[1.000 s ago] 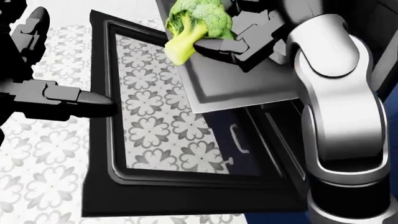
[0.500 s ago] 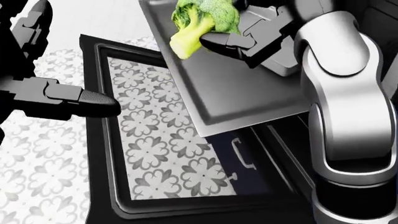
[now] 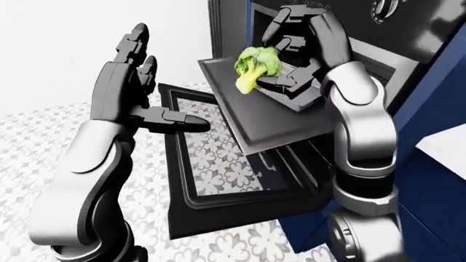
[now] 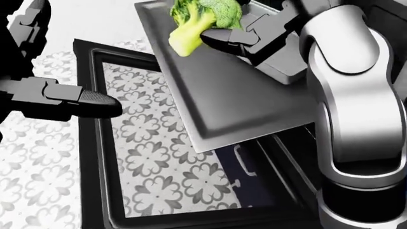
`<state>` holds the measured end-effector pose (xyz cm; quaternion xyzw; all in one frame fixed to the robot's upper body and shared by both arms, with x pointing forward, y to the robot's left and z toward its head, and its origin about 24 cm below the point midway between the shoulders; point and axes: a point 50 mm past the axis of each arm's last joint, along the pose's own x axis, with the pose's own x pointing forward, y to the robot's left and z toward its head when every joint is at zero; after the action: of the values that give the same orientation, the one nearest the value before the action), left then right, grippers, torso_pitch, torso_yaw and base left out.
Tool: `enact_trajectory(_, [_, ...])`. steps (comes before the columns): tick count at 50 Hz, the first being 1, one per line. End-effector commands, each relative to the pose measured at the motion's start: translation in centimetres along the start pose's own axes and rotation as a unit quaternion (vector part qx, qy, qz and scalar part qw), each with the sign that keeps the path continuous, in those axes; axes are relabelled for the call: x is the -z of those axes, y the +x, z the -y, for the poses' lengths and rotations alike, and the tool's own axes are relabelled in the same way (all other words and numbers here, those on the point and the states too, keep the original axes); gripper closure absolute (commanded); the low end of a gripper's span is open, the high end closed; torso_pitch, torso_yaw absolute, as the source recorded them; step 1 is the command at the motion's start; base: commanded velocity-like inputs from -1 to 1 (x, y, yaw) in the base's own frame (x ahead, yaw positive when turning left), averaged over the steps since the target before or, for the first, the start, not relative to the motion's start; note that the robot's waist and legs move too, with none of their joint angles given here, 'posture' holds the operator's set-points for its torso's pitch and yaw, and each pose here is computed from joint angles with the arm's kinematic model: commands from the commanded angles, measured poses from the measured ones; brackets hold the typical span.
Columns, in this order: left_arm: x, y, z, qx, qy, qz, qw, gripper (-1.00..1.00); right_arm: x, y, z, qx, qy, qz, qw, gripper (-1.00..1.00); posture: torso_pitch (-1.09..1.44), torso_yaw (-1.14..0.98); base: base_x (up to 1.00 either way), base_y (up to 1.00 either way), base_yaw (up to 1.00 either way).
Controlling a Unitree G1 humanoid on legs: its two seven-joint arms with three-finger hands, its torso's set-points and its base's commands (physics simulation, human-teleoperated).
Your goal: Place the broccoli on the top rack of the oven.
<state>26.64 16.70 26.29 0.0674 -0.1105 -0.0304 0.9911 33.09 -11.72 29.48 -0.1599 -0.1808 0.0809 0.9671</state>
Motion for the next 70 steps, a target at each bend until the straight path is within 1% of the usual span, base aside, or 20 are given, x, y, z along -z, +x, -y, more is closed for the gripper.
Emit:
enact_trajectory(1, [-1.08,-0.08,-0.41,-0.010,0.005,0.033,0.9994,-1.00,-1.56,0.09,0.22,0.008,-0.006,0.033,0.9994,1.00,0.00,0.00,0.00,-0.50,0.00])
enact_trajectory(8, [-1.12,-0.07,-0.43,-0.010,0.006,0.033,0.9994,-1.00,-1.44,0.12,0.08,0.006,-0.007,0.033,0.9994,1.00,0.00,0.00,0.00,-0.48,0.00])
enact_trajectory(13, [-1.04,-0.08,-0.59,-0.011,0.006,0.033,0.9994,-1.00,-1.45,0.12,-0.21,0.002,-0.007,0.036,0.9993,1.00,0.00,0.00,0.00,0.00,0.00])
enact_trajectory(24, [-1.04,-0.16,-0.64,-0.012,0.006,0.033,0.9994,-1.00,-1.52,0.17,-0.19,0.002,-0.007,0.036,0.9993,1.00,0.00,0.00,0.00,0.00,0.92])
enact_trajectory(25, [-1.02,-0.15,-0.62,-0.012,0.006,0.033,0.9994,-1.00,-1.56,0.18,-0.13,0.002,0.006,0.035,0.9994,1.00,0.00,0.00,0.00,0.00,0.00])
enact_trajectory(26, [-1.01,-0.15,-0.60,-0.012,0.006,0.033,0.9994,-1.00,-1.49,0.21,-0.05,0.005,-0.002,0.034,0.9994,1.00,0.00,0.00,0.00,0.00,0.00])
enact_trajectory(39, [-0.82,-0.09,-0.58,-0.011,0.006,0.032,0.9994,-1.00,-1.53,0.19,-0.02,0.006,0.004,0.033,0.9994,1.00,0.00,0.00,0.00,-0.44,0.00])
enact_trajectory(51, [-1.22,-0.15,-0.70,-0.012,0.007,0.035,0.9993,-1.00,-1.89,0.19,-0.06,0.005,0.003,0.035,0.9994,1.00,0.00,0.00,0.00,-0.45,0.00])
enact_trajectory(70, [-0.97,-0.13,-0.92,-0.015,0.005,0.034,0.9993,-1.00,-1.69,0.32,-0.56,0.000,0.001,0.037,0.9993,1.00,0.00,0.00,0.07,-0.01,0.00])
